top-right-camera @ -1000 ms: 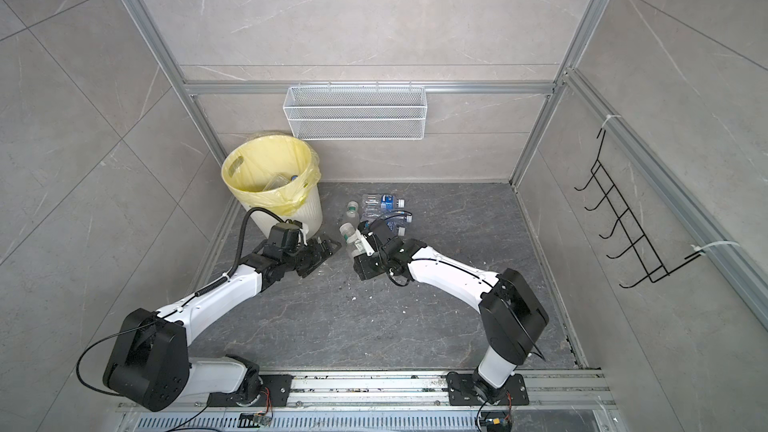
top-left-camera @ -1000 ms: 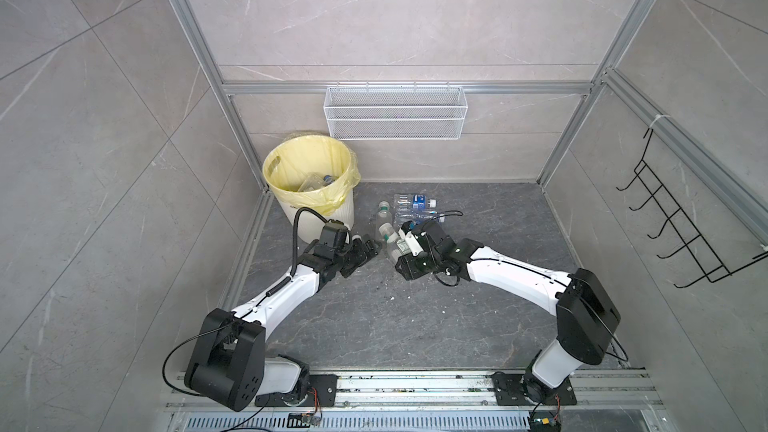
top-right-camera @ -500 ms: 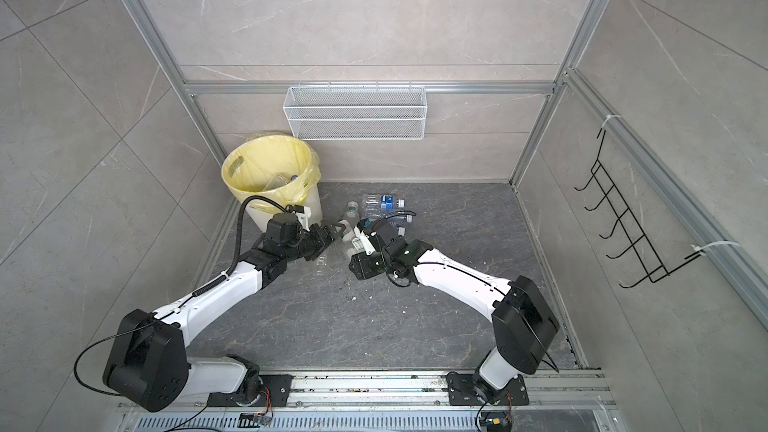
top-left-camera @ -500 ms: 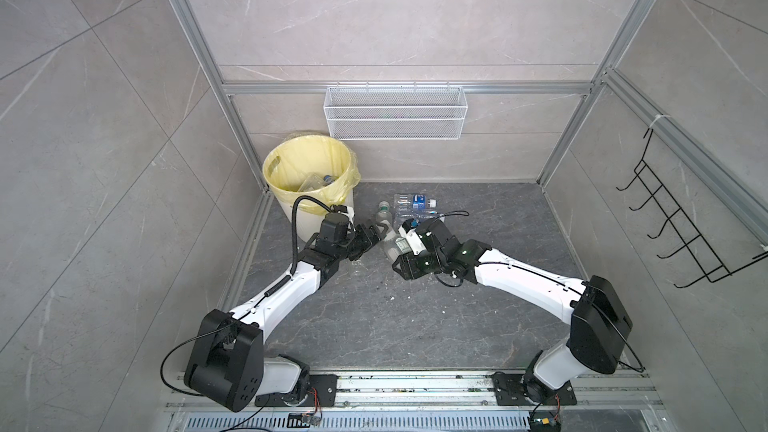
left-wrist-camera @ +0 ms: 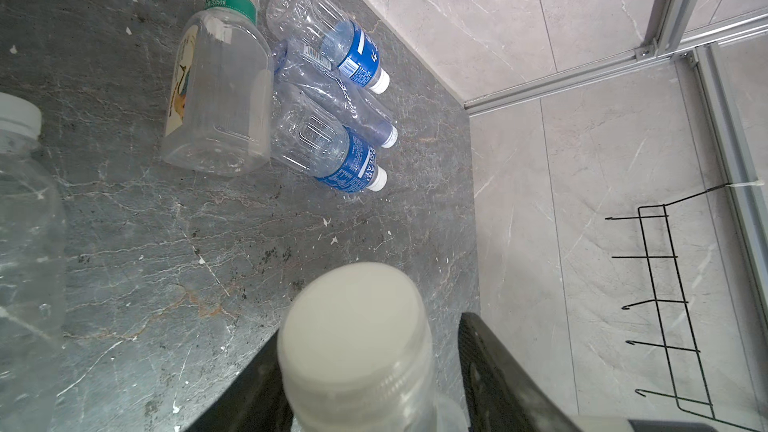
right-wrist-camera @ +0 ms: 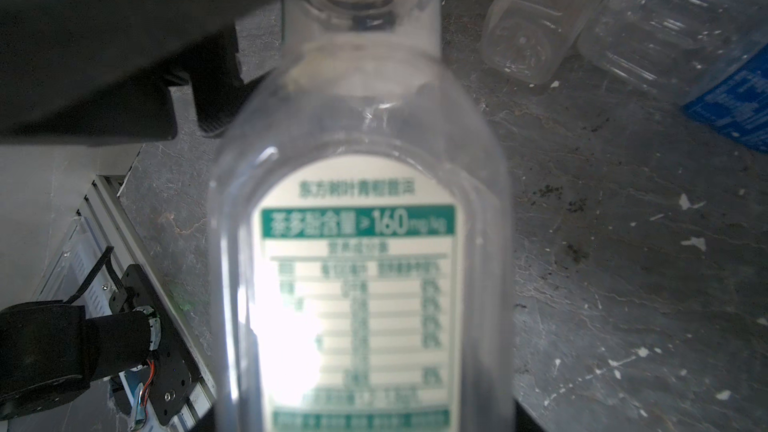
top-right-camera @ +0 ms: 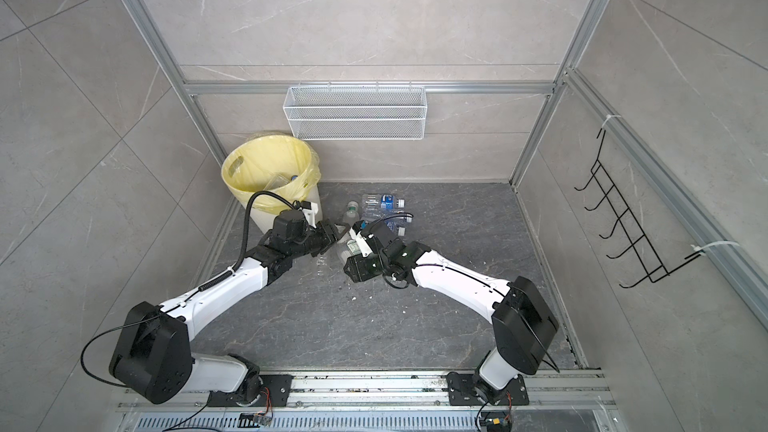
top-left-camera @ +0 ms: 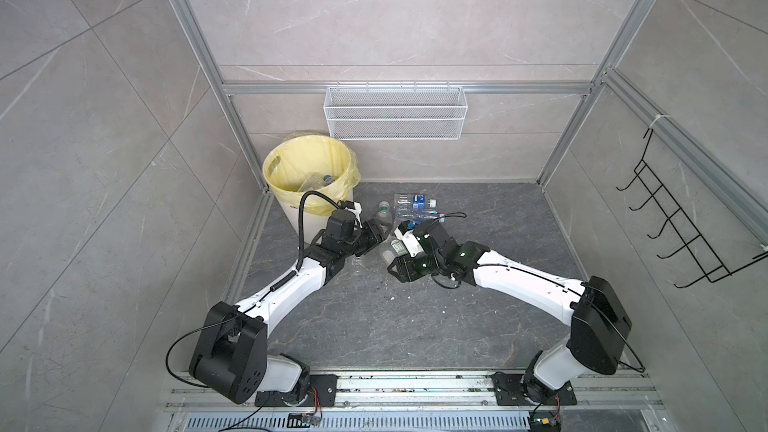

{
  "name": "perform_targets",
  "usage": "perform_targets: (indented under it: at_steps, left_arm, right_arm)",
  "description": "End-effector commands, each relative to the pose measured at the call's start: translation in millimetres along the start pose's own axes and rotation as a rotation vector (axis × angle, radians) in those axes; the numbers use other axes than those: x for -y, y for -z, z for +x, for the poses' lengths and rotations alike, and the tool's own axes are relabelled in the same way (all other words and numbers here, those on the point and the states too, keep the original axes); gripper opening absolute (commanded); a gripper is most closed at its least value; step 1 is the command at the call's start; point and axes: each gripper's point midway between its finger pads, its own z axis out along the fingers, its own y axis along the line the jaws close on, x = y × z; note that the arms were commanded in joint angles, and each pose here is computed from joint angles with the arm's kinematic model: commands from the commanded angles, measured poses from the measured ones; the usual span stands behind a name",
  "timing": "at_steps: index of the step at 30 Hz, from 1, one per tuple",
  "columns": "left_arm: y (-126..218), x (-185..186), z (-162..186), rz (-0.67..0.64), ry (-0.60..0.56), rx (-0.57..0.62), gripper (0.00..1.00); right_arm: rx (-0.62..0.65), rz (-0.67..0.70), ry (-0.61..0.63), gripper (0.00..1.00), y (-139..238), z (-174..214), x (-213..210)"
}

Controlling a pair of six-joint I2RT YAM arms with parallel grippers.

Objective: Throw the plastic bottles in the bin
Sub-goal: 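Lift the bottle upright with the right gripper and close the left gripper on its cap, then open the right gripper while the left gripper carries the bottle over the bin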

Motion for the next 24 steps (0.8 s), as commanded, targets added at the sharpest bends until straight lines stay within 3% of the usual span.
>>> perform_targets:
  at_steps: [1, 7, 17, 24]
  left_arm:
    - [4, 24, -8, 0.057, -0.045, 0.021, 0.51]
    - [11, 30, -13, 0.039, -0.080, 0.032, 0.33]
    - [48, 52, -55, -0.115, -0.276, 0.143, 0.29]
    - [92, 90, -106, -0.205, -0.471, 0.310, 0.28]
  right_arm:
    - [0.047, -0.058, 0.002, 0.55, 9, -17, -18]
    - [0.049, -0.043, -0.001, 0.62, 12, -17, -16]
    - [0.140, -0.023, 0.011, 0.98, 51, -39, -24]
    - [0.280, 0.034, 0.057, 1.00, 84, -73, -37]
